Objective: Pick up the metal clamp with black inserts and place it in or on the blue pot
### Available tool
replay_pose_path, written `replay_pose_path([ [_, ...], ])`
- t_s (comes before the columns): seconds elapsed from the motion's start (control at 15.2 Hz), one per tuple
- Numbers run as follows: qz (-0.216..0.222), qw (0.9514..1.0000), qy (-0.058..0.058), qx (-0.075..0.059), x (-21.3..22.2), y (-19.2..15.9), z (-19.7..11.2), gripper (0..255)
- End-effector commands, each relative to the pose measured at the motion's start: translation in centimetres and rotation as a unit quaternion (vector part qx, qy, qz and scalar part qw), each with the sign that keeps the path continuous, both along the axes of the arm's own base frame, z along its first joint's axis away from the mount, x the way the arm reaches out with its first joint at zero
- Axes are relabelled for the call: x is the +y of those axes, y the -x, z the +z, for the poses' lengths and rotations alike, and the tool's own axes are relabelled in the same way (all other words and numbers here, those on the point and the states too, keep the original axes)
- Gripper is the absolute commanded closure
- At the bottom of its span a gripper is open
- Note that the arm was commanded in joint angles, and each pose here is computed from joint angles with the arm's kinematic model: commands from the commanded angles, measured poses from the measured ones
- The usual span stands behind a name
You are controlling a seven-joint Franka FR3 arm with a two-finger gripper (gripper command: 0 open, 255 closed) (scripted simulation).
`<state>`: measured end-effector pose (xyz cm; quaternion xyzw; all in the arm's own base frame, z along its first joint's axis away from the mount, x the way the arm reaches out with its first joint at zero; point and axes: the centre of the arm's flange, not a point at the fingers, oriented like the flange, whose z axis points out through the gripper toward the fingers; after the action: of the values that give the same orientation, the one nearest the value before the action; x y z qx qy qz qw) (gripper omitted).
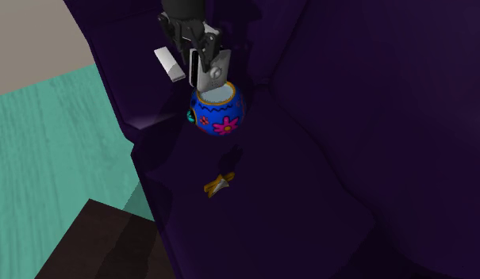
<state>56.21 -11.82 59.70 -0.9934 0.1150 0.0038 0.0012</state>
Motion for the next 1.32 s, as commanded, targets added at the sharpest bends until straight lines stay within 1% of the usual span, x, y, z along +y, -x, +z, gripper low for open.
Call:
replay_pose_path([
  [0.0, 0.0, 1.0, 0.0, 0.0, 0.0, 0.0, -1.1, 255],
  [0.33, 0.0, 1.0, 0.0, 0.0, 0.0, 0.0, -3.7, 255],
  [0.86, 0.0, 1.0, 0.0, 0.0, 0.0, 0.0, -3.8, 255],
  [0.92, 0.0, 1.0, 0.0, 0.0, 0.0, 0.0, -3.8, 0],
  [1.25, 0.0, 1.0, 0.0, 0.0, 0.0, 0.0, -3.8, 0],
])
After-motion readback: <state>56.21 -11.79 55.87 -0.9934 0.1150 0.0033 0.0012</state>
